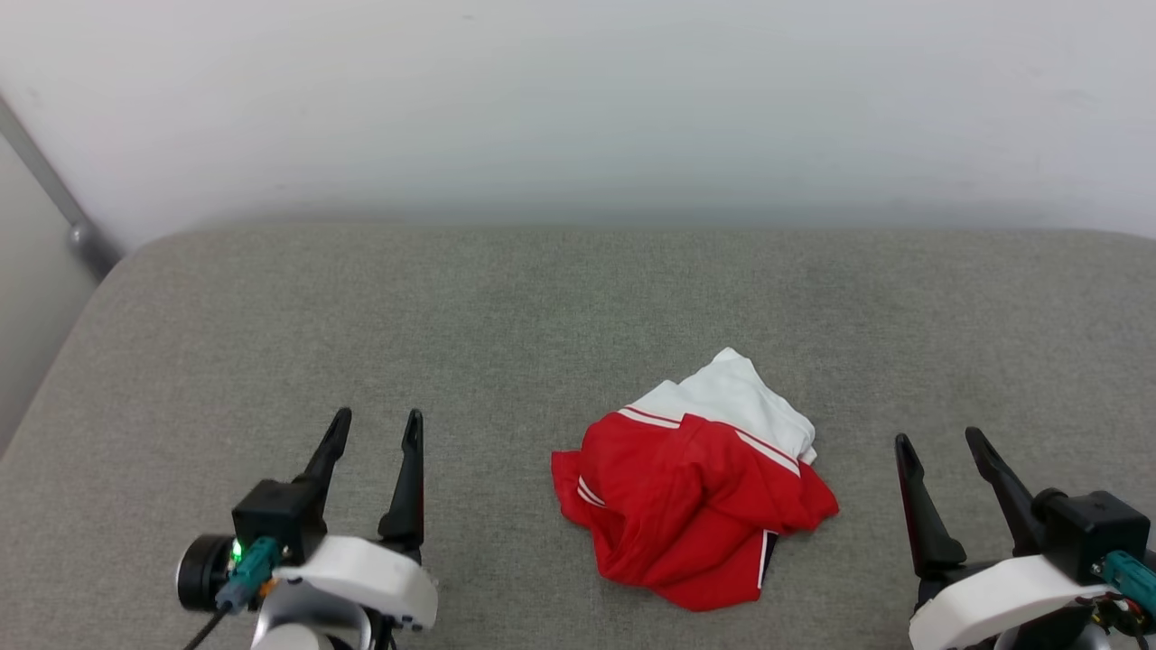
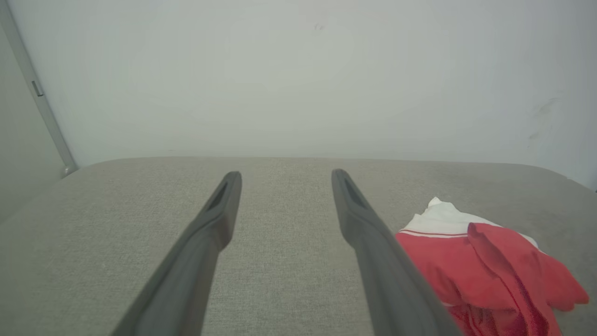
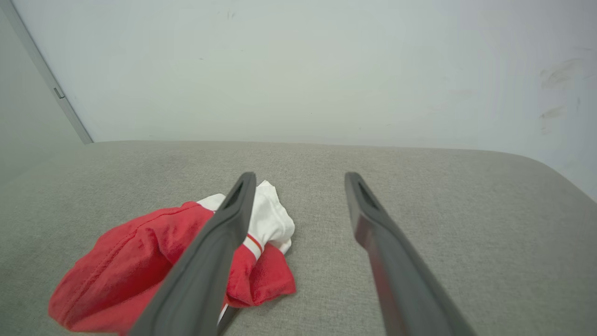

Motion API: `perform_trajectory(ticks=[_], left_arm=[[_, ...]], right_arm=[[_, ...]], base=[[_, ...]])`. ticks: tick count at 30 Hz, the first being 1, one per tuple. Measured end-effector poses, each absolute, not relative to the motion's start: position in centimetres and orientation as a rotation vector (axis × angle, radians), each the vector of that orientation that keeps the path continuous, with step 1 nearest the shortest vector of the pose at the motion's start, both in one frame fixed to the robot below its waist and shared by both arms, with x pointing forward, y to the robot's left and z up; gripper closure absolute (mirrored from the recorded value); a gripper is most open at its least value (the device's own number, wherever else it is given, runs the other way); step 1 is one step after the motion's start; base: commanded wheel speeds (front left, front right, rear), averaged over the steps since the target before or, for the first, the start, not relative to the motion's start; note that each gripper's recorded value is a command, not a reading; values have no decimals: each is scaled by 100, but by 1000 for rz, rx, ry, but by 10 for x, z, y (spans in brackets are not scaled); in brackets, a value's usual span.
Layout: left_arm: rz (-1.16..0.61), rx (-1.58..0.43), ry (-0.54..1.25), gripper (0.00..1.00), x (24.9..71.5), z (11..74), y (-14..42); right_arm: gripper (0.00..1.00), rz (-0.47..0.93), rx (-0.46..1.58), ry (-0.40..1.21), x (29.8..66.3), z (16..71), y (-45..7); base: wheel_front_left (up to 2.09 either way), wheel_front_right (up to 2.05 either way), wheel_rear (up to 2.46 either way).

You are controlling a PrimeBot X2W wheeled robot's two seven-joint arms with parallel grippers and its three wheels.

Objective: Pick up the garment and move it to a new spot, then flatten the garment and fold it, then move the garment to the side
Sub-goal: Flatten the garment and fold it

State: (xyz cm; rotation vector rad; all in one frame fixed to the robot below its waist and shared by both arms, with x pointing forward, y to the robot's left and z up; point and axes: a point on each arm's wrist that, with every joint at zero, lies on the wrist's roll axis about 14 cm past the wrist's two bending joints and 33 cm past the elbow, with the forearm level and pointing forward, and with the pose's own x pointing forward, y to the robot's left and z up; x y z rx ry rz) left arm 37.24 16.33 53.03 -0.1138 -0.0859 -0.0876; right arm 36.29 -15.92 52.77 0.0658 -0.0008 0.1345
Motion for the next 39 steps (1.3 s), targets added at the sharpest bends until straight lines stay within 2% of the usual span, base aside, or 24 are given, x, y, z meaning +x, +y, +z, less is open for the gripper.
perform_trajectory(ticks=[8,12,20,28,33,34,35,36,37,39], left_arm=[[-244,-76,-115,0,418,562,129],[-374,-45,-49,0,451,562,99],[-589,15,271,0,489,502,42],[-708,125,615,0,479,421,20],[-777,200,791,0,456,384,15],[-791,219,813,22,453,382,15],[-800,236,827,55,451,381,16],[-810,245,835,66,449,380,15],[-824,254,846,100,446,378,14],[-847,275,852,100,441,377,12]], right_arm=[[0,137,58,13,379,524,-158],[0,132,46,29,391,517,-159],[0,71,45,76,402,495,-180],[0,16,63,135,398,471,-197],[0,-4,68,139,399,466,-203],[0,-6,70,144,398,465,-204],[0,-5,71,145,398,464,-203],[0,-5,75,143,399,464,-203],[0,-5,77,143,399,464,-203],[0,-3,77,137,400,465,-203]], base=[[0,0,0],[0,0,0],[0,0,0],[0,0,0],[0,0,0],[0,0,0],[0,0,0],[0,0,0],[0,0,0],[0,0,0]])
